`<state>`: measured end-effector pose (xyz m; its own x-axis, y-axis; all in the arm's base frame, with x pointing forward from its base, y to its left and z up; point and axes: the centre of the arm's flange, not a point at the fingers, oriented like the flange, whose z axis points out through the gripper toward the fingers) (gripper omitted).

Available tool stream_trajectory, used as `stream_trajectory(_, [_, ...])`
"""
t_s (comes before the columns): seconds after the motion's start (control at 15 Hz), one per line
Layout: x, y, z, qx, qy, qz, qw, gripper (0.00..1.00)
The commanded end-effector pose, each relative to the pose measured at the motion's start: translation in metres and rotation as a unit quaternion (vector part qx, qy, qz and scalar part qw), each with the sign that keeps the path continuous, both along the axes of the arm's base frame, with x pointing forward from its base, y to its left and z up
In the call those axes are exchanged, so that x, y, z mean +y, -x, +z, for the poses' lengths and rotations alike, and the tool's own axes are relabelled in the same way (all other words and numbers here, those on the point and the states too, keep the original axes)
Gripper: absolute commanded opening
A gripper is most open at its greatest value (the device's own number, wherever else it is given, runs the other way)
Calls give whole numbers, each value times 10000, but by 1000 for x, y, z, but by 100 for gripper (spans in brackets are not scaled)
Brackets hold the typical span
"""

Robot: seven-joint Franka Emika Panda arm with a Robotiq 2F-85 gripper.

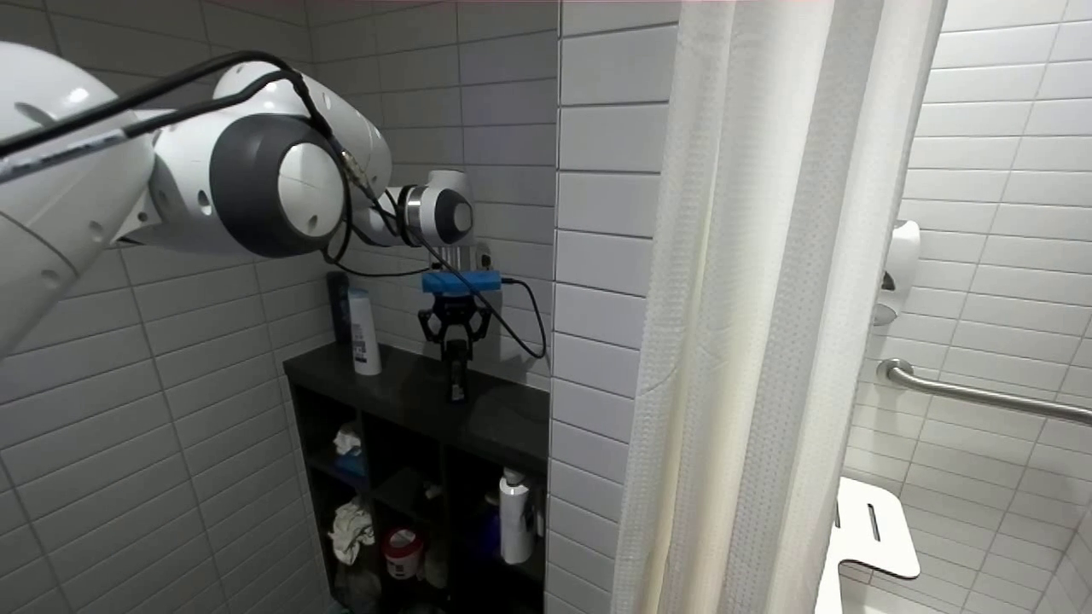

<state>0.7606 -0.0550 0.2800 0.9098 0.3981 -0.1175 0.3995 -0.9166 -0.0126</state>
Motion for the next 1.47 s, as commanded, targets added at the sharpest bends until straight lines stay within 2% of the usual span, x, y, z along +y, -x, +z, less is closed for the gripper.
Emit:
stream_trajectory(0.0, [-7, -16, 0, 35, -25, -16, 10000, 26])
stream_trajectory(1.2, [-29, -18, -27, 275, -5, -171, 9995, 26])
stream_trajectory(1.27, [-31, -18, -27, 271, 1, -193, 9994, 68])
stream_trajectory(1.4, [-34, -17, -28, 268, 0, -228, 9994, 81])
